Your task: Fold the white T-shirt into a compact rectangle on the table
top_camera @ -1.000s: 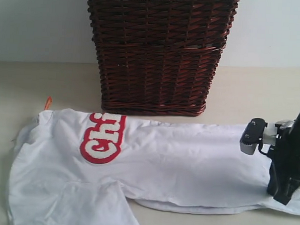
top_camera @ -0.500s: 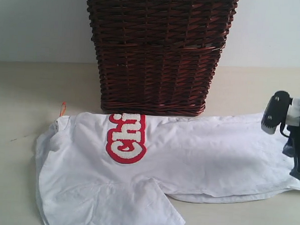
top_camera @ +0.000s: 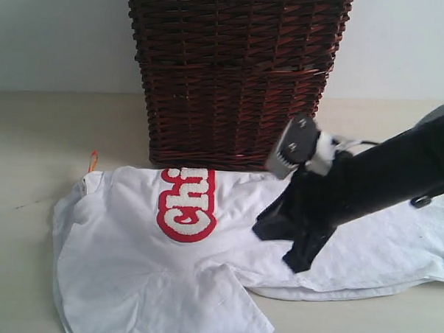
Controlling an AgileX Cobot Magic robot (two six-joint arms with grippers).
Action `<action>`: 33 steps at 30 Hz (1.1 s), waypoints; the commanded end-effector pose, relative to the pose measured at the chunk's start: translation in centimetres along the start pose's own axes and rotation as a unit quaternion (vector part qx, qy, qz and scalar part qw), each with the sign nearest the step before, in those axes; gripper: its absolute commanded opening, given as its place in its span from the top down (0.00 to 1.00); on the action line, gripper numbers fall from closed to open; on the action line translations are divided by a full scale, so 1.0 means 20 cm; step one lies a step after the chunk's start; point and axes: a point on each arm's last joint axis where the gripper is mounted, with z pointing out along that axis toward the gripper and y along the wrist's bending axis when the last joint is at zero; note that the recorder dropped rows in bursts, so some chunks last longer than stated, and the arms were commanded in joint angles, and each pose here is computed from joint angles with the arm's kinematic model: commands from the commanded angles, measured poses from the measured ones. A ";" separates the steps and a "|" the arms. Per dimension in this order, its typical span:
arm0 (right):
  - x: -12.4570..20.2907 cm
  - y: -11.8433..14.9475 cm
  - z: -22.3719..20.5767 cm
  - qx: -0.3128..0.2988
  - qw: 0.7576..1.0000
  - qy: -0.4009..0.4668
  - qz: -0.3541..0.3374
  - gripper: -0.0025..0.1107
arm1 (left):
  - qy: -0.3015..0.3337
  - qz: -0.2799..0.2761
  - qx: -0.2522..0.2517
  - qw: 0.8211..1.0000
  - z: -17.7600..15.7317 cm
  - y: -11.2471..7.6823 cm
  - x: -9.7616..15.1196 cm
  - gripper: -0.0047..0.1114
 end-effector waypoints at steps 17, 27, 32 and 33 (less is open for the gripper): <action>0.03 0.14 0.32 -0.059 0.991 0.114 0.043 0.84 | -0.003 -0.004 -0.001 1.000 0.00 0.00 0.00 0.93; 0.06 0.20 0.28 -0.127 0.979 0.161 0.012 0.84 | -0.003 -0.004 -0.001 1.000 0.00 0.00 0.00 0.93; -0.07 0.23 0.11 -0.084 0.989 0.112 -0.037 0.84 | -0.003 -0.004 -0.001 1.000 0.00 0.00 0.00 0.93; -0.11 0.24 0.05 -0.063 0.991 0.096 -0.061 0.84 | -0.003 -0.004 -0.001 1.000 0.00 0.00 0.00 0.93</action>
